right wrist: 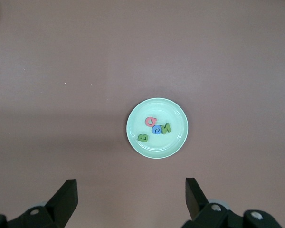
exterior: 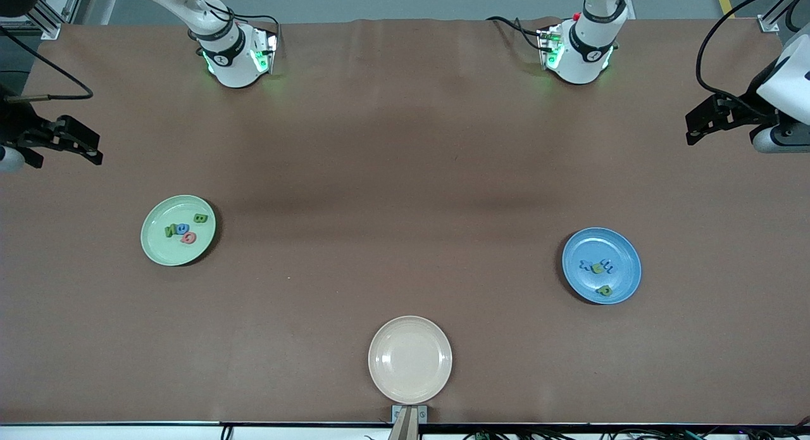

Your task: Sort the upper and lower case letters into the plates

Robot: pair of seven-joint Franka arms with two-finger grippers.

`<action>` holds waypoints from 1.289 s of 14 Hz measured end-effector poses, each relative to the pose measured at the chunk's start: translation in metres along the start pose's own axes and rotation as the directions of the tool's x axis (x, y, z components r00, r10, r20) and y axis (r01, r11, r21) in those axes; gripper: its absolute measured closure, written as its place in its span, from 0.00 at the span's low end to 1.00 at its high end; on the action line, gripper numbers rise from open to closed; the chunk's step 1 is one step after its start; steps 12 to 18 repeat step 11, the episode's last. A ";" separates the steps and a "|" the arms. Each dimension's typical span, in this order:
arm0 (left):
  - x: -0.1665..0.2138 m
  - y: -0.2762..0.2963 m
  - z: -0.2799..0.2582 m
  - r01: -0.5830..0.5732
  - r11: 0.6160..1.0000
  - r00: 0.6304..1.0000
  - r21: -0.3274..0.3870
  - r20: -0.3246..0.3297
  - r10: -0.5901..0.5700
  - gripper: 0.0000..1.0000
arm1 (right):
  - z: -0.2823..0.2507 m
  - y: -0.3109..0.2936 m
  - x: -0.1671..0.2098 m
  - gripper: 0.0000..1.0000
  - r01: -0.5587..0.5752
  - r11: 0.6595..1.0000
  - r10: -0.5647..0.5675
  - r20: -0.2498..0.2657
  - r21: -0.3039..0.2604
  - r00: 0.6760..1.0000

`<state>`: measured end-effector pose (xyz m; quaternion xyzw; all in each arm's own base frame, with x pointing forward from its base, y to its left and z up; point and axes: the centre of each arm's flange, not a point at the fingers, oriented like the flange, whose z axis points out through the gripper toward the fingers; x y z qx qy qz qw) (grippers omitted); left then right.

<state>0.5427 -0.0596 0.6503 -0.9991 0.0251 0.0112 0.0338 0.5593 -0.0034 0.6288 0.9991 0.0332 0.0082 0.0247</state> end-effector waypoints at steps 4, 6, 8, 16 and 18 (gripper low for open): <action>-0.002 0.022 0.008 -0.007 1.000 1.000 -0.011 0.020 0.007 0.00 | -0.020 0.013 0.002 0.00 -0.023 1.000 0.023 -0.044 -0.005 0.999; -0.002 0.022 0.010 -0.004 1.000 1.000 -0.018 0.024 0.005 0.00 | -0.038 0.013 0.002 0.00 -0.024 1.000 0.023 -0.081 -0.006 0.996; -0.001 0.018 0.009 0.005 0.999 1.000 -0.035 0.024 -0.004 0.00 | -0.047 0.010 0.001 0.00 -0.019 1.000 0.019 -0.096 -0.006 0.995; 0.000 0.011 0.009 0.019 0.999 1.000 -0.042 0.025 -0.018 0.00 | -0.046 0.010 0.002 0.00 -0.018 1.000 0.018 -0.095 -0.006 0.995; 0.000 0.011 0.009 0.019 0.999 1.000 -0.042 0.025 -0.018 0.00 | -0.046 0.010 0.002 0.00 -0.018 1.000 0.018 -0.095 -0.006 0.995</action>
